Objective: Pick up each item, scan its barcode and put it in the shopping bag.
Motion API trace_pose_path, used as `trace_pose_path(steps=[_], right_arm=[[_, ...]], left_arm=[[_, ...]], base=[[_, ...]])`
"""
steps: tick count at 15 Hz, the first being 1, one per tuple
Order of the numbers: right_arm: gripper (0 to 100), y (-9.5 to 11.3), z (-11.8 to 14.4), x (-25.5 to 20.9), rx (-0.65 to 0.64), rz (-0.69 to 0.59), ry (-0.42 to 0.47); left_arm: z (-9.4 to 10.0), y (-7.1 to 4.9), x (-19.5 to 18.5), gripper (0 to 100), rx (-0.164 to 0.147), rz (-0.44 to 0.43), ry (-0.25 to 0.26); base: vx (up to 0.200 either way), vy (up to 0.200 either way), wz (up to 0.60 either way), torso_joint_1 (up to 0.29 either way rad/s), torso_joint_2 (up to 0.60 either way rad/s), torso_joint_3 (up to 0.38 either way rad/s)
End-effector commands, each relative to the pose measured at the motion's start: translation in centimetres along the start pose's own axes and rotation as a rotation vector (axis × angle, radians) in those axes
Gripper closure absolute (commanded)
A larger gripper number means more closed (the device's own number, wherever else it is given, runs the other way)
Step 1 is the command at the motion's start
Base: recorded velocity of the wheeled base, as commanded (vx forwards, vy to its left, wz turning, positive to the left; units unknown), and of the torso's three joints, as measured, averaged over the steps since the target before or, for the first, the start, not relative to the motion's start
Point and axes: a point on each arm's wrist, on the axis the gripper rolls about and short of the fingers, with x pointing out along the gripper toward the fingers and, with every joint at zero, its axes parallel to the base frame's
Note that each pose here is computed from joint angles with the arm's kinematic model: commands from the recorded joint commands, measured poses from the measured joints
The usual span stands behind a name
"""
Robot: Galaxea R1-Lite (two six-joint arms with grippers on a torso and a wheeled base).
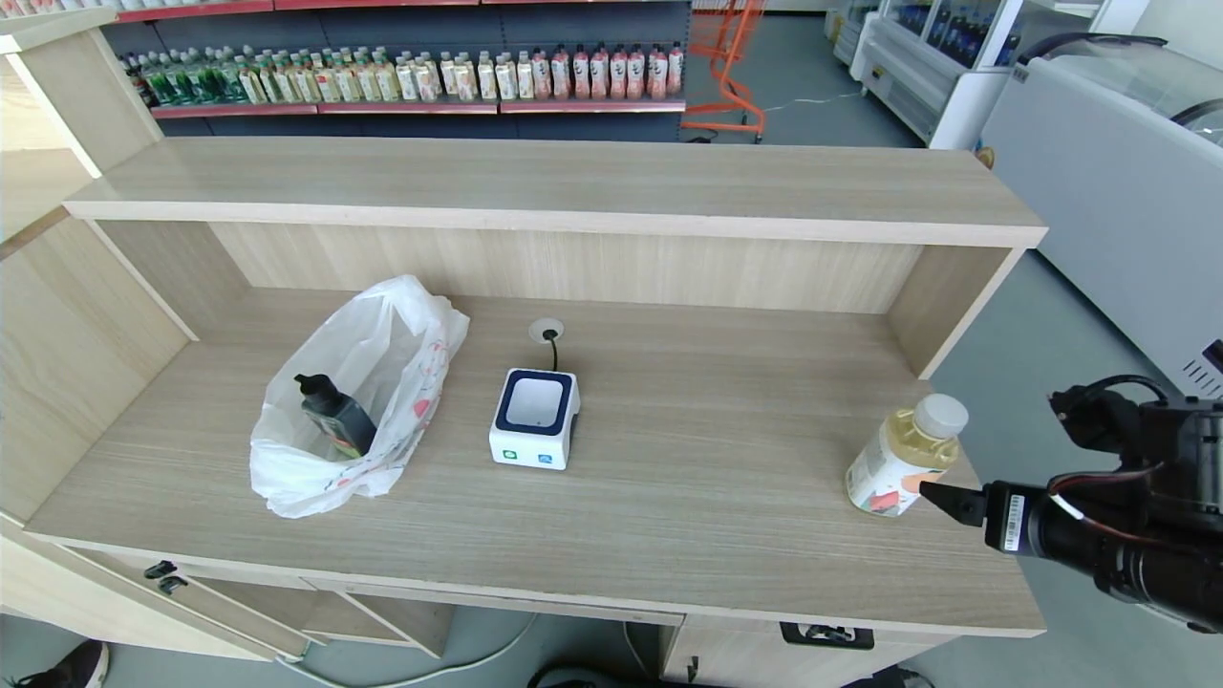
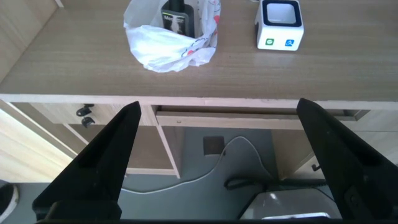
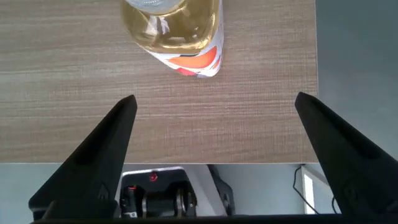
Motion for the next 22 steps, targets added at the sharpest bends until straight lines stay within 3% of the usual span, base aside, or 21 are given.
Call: trace_pose_path(steps=[1, 11, 22], right_arm=[[0, 0.7, -0.8, 1.8, -0.019, 0.007, 0.031], [0, 1.5, -1.4, 7.0, -0.177, 0.018, -0.111], [0, 3.6, -1.5, 10.4, -0.243, 0.072, -0.230]], left_arm=[[0.0, 0.0, 0.0, 0, 0.000, 0.000, 0.002], [0.0, 0.0, 0.0, 0, 0.000, 0.000, 0.002], [0.0, 0.0, 0.0, 0, 0.000, 0.000, 0.002]], base=[[0.000, 0.000, 0.00, 0.000, 0.00, 0.000], [0.000, 0.000, 0.00, 0.000, 0.00, 0.000], [0.000, 0.000, 0.00, 0.000, 0.00, 0.000]])
